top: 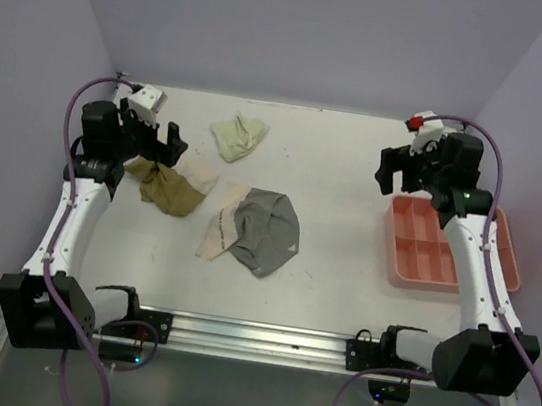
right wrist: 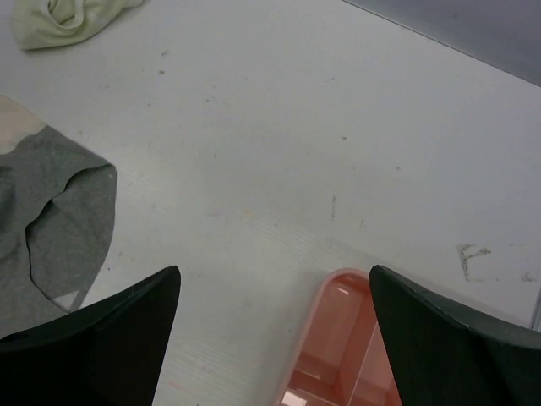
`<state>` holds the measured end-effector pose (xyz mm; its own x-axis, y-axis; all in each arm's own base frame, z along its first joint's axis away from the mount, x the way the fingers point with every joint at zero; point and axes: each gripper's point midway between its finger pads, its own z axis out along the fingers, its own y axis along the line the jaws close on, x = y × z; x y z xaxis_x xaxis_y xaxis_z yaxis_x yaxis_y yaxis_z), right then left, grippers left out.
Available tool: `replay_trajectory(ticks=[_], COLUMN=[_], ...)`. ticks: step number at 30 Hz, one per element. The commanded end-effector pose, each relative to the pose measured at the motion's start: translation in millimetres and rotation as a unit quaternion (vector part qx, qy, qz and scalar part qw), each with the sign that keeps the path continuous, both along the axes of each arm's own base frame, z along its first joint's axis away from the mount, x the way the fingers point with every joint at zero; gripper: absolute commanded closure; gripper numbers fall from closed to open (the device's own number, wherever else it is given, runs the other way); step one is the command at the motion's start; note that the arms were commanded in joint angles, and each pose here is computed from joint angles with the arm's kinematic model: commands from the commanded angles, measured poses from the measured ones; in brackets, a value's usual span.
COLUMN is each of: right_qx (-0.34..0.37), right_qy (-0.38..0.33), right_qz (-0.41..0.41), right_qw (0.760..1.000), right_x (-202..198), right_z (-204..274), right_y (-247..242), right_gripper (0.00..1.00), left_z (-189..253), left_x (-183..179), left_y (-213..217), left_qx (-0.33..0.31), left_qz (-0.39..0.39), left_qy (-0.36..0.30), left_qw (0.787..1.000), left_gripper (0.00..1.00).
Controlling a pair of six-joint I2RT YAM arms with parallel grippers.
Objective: Roll the underwear
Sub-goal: Flatten the underwear
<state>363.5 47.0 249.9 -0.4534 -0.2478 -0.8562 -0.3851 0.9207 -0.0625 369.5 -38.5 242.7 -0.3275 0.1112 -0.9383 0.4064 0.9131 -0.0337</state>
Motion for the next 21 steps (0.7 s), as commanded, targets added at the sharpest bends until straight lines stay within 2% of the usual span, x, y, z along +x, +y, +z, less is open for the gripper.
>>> replay_trajectory(ticks=[1,3,4,7,8,10,11,12,14,18,21], right_qx=[0.012,-0.002,-0.014,-0.027,-0.029,-0.029,-0.035,-0.034,-0.047,-0.065,-0.074], right_qy=[0.003,0.018,0.046,0.054,0.075,0.079,0.106,0.093,0.1,0.102,0.109], right_qz=[0.072,0.097,0.132,0.19,0.202,0.229,0.238,0.246,0.271,0.314,0.328], right_qw=[0.997,0.995,0.99,0.98,0.976,0.97,0.965,0.964,0.956,0.942,0.935], right_x=[5.6,9.3,8.2,9.5,15.2,20.0,27.0,34.8,40.4,34.0,37.9], right_z=[13.7,12.9,-3.6,-8.8,-25.0,-23.8,-46.3,-35.0,-48.3,-75.6,-101.6], right_y=[30.1,48.5,76.0,130.5,144.5,177.0,190.4,204.3,238.7,299.4,326.5], right_gripper=[0.01,0.01,0.01,0.01,0.03,0.09,0.11,0.13,0.2,0.26,0.3], left_z=[4.2,-5.1,-7.3,-22.8,-25.8,-37.1,-40.4,-45.2,-49.8,-50.5,-56.5], left_x=[2.2,-4.2,-10.0,-24.2,-27.3,-33.8,-35.8,-40.0,-46.8,-53.4,-56.2], left_y=[0.0,-3.1,-11.0,-19.1,-19.7,-21.1,-20.9,-21.2,-25.0,-34.6,-32.3], left_qx=[0.001,0.015,0.015,0.029,0.034,0.041,0.044,0.049,0.047,0.014,-0.009], left_qz=[-0.001,-0.023,-0.052,-0.096,-0.103,-0.116,-0.119,-0.125,-0.142,-0.163,-0.168], left_qy=[-0.001,0.011,0.013,0.022,0.024,0.039,0.044,0.051,0.059,0.066,0.085], left_qw=[1.0,1.0,0.998,0.995,0.994,0.992,0.991,0.99,0.987,0.984,0.982], left_gripper=[0.0,0.0,0.0,0.0,0.0,0.0,0.0,0.0,0.01,0.01,0.02])
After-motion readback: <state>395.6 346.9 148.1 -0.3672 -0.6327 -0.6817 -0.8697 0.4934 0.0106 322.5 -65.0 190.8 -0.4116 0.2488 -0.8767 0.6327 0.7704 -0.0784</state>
